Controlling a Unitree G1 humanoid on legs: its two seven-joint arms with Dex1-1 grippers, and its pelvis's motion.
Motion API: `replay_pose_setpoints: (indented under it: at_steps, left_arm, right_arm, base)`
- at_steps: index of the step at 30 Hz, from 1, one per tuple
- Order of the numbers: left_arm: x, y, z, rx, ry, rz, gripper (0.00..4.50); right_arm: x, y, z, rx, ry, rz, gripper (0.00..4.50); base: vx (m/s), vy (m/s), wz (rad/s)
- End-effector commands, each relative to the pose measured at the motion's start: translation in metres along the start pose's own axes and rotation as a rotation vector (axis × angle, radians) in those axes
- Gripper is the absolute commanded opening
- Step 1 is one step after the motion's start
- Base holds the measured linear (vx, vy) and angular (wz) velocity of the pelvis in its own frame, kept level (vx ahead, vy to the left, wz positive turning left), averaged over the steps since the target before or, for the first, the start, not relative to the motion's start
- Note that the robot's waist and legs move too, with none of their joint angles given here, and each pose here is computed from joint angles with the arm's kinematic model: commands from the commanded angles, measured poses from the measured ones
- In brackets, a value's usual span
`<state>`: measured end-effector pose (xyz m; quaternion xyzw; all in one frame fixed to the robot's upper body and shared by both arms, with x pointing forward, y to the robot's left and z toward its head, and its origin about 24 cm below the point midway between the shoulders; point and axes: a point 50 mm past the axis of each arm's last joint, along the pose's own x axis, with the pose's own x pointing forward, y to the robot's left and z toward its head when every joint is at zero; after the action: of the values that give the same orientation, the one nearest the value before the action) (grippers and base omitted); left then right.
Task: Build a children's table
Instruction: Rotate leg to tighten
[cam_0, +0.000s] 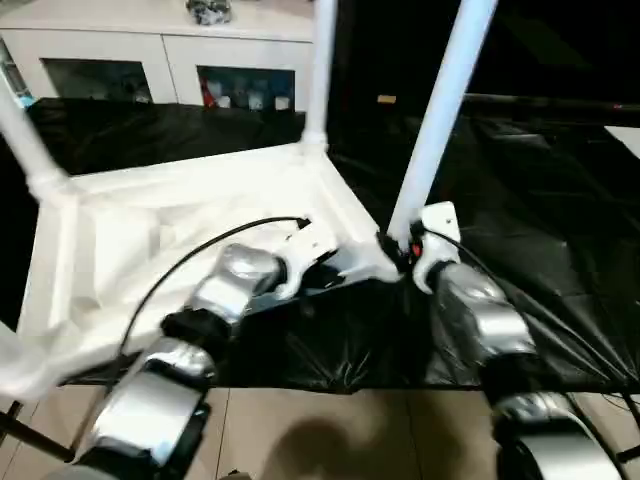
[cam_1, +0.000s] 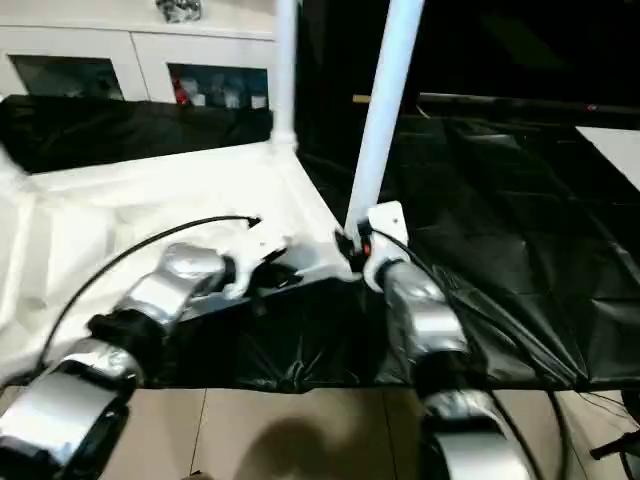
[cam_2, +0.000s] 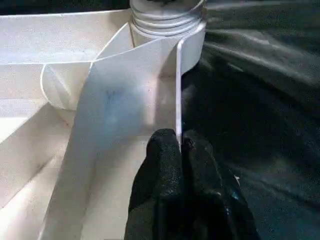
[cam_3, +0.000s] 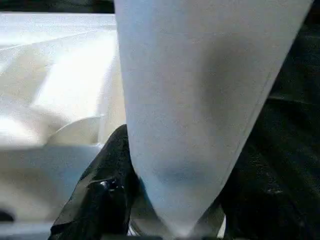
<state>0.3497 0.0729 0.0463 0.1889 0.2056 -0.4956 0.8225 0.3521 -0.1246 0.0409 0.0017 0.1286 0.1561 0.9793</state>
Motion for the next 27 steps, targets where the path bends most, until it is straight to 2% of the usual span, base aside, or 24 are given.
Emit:
replay_pose_setpoints:
  at_steps: [1, 2, 4, 8, 9, 11, 15, 18, 23, 24, 27]
  left_arm:
    - [0.017, -0.013, 0.037, 0.057, -0.103, -0.024, 0.00]
    - [0.018, -0.014, 0.039, 0.063, -0.106, -0.024, 0.00]
    - [0.018, -0.015, 0.039, 0.070, -0.107, -0.032, 0.00]
    - [0.015, -0.017, 0.034, 0.102, -0.112, -0.076, 0.00]
    - [0.012, -0.018, 0.030, 0.131, -0.108, -0.104, 0.00]
    - [0.009, -0.018, 0.026, 0.145, -0.100, -0.128, 0.00]
    - [0.002, -0.016, 0.020, 0.149, -0.097, -0.157, 0.00]
    - [-0.003, -0.011, 0.016, 0.155, -0.083, -0.162, 0.00]
    - [-0.012, -0.007, 0.013, 0.180, -0.074, -0.202, 0.00]
    - [-0.015, -0.006, 0.011, 0.194, -0.072, -0.230, 0.00]
    - [-0.020, -0.006, 0.009, 0.208, -0.068, -0.267, 0.00]
  right_arm:
    - [0.006, 0.042, -0.025, 0.006, 0.099, 0.117, 1.96]
    - [0.008, 0.044, -0.024, 0.024, 0.084, 0.124, 1.96]
    - [0.009, 0.046, -0.021, 0.056, 0.070, 0.123, 2.51]
    - [0.010, 0.044, -0.014, 0.075, 0.037, 0.170, 2.83]
    - [0.009, 0.040, -0.012, 0.023, 0.034, 0.184, 2.93]
    - [0.008, 0.033, -0.011, -0.024, 0.033, 0.186, 3.14]
    - [0.005, 0.019, -0.006, -0.009, 0.014, 0.225, 3.50]
    - [-0.001, 0.010, -0.002, -0.052, 0.017, 0.292, 3.77]
    - [-0.013, -0.001, -0.001, -0.162, 0.054, 0.448, 4.11]
    - [-0.022, -0.004, -0.003, -0.211, 0.084, 0.545, 4.11]
    - [-0.034, -0.007, -0.004, -0.237, 0.115, 0.670, 4.11]
  base:
    - [0.000, 0.000, 0.00]
    - [0.000, 0.000, 0.00]
    - [0.000, 0.000, 0.00]
    - [0.000, 0.000, 0.00]
    - [0.000, 0.000, 0.00]
    - [0.000, 0.000, 0.00]
    - [0.000, 0.000, 0.00]
    - [0.000, 0.000, 0.00]
    - [0.000, 0.000, 0.00]
    - [0.000, 0.000, 0.00]
    - [0.000, 0.000, 0.00]
